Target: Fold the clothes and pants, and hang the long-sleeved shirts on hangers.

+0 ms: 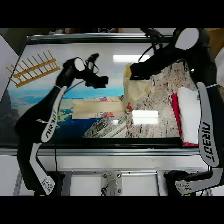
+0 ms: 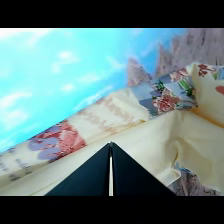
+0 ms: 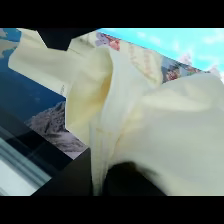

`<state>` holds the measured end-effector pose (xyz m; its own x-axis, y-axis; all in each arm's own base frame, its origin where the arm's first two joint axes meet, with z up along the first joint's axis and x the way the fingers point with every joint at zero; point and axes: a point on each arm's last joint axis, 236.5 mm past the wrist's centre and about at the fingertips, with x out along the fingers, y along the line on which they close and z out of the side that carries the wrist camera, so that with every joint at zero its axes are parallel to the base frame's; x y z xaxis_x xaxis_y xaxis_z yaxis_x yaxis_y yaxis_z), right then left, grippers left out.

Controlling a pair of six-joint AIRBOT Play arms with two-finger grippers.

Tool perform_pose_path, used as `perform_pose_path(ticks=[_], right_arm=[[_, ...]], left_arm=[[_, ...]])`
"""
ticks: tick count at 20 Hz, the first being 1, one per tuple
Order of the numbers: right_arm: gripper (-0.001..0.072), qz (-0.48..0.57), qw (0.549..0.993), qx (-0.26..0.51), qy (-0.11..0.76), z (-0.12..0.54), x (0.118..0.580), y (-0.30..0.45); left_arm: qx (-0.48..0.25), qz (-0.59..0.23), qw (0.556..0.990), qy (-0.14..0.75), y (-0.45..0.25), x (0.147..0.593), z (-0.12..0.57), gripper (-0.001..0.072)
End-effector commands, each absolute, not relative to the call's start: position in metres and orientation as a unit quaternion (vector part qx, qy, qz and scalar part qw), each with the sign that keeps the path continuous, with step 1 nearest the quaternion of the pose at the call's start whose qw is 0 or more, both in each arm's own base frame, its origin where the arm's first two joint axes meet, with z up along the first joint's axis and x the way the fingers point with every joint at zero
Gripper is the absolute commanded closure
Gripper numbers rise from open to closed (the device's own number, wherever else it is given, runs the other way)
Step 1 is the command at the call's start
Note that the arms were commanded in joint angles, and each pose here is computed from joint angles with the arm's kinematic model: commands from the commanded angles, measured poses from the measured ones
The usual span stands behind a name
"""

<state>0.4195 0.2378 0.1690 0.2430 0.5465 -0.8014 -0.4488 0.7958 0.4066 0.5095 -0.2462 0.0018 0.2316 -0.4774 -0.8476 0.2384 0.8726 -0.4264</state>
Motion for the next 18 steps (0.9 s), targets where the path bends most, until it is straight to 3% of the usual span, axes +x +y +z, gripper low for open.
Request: perform_pose_path(ticks=[1, 10, 11, 12, 13, 16, 18], right_arm=[[0.0697, 0.350, 0.787, 0.046, 0.506, 0.164, 0.417, 0.293], [0.0682, 0.476, 0.727, 0.116, 0.481, 0.067, 0.397, 0.485], [0.0558, 0.488, 0.728, 0.124, 0.465, 0.058, 0.395, 0.509], [0.0217, 0.503, 0.730, 0.136, 0.443, 0.054, 0.392, 0.535], [-0.0008, 0.523, 0.730, 0.138, 0.419, 0.053, 0.387, 0.554], [0.0020, 0.564, 0.721, 0.116, 0.386, 0.072, 0.376, 0.559], [0.0291, 0.553, 0.723, 0.103, 0.400, 0.085, 0.390, 0.523]], left_arm=[[-0.126, -0.186, 0.810, 0.542, -0.175, 0.528, 0.048, 0.0701], [-0.168, -0.108, 0.862, 0.466, -0.048, 0.514, 0.157, 0.0701], [-0.169, -0.102, 0.866, 0.459, -0.039, 0.510, 0.167, 0.0701], [-0.171, -0.097, 0.870, 0.452, -0.032, 0.506, 0.176, 0.0701], [-0.172, -0.093, 0.874, 0.445, -0.026, 0.502, 0.184, 0.0701], [-0.174, -0.079, 0.882, 0.431, -0.009, 0.491, 0.203, 0.0701], [-0.174, -0.073, 0.888, 0.419, -0.002, 0.486, 0.215, 0.0701]])
